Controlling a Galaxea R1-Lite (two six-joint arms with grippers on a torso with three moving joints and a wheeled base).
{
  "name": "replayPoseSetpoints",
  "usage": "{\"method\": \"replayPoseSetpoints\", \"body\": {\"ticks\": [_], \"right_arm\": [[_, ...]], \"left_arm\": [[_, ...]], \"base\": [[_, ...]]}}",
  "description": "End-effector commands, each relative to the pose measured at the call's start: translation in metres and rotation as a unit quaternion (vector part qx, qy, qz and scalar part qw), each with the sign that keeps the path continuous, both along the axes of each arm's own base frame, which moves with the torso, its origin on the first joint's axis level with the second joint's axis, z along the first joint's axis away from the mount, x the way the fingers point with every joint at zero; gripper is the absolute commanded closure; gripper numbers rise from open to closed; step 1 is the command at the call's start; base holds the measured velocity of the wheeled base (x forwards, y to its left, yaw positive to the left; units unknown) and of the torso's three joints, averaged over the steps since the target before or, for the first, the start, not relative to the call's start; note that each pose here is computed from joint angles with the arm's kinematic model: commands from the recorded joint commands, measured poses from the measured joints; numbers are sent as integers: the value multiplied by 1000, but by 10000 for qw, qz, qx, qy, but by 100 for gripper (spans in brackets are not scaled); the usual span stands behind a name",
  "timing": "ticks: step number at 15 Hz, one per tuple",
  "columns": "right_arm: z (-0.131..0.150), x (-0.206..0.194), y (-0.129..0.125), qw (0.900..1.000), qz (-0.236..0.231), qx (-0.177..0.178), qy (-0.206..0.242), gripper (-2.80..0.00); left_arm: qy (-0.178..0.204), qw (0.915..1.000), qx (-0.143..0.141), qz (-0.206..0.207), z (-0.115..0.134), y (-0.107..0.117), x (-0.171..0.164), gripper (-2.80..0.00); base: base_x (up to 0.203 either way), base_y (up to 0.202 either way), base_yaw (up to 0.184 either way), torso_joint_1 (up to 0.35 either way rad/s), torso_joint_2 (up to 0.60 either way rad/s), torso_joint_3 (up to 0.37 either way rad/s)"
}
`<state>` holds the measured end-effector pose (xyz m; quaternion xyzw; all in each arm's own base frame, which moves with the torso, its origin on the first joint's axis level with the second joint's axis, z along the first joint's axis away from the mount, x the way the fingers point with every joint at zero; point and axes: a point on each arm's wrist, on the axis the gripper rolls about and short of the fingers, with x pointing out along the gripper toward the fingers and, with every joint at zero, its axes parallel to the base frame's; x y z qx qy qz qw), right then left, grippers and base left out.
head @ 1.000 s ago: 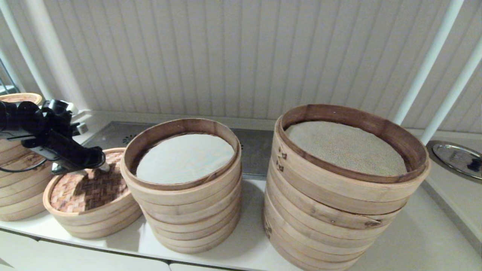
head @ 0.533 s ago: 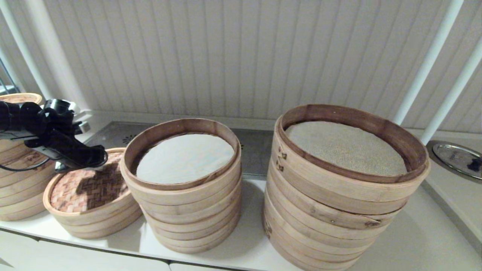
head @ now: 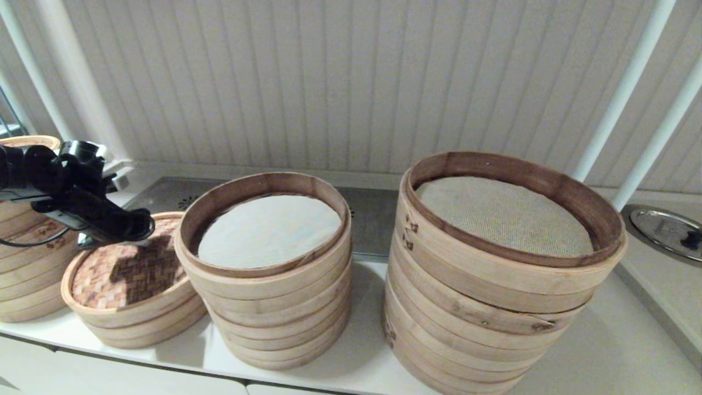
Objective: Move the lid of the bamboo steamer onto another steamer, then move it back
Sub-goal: Pick up the steamer, then put the steamer
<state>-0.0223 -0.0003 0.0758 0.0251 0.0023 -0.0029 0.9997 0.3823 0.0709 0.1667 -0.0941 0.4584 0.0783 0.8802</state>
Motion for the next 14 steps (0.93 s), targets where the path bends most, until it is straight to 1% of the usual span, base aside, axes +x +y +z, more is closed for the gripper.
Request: {"method": "replayPoseSetpoints", "body": {"ticks": [1,6,9,14], "right_arm": [[-1,0,0,10000,-2,2,7,0],[-1,0,0,10000,4,2,7,0],[-1,0,0,10000,-2,2,15,0],[-1,0,0,10000,-2,2,8,0]], "left_arm": [[-114,9999,12,1,9,-1,-4,0],[-220,9997,-56,-66,18,-2,-9,0],[-395,9989,-120,-208,33,-4,-19,0],[-592,9980,-89,-199,53,-5,-34,0]], "base": [[0,0,0,0,0,0],[0,0,0,0,0,0],[0,0,0,0,0,0],[0,0,0,0,0,0]]}}
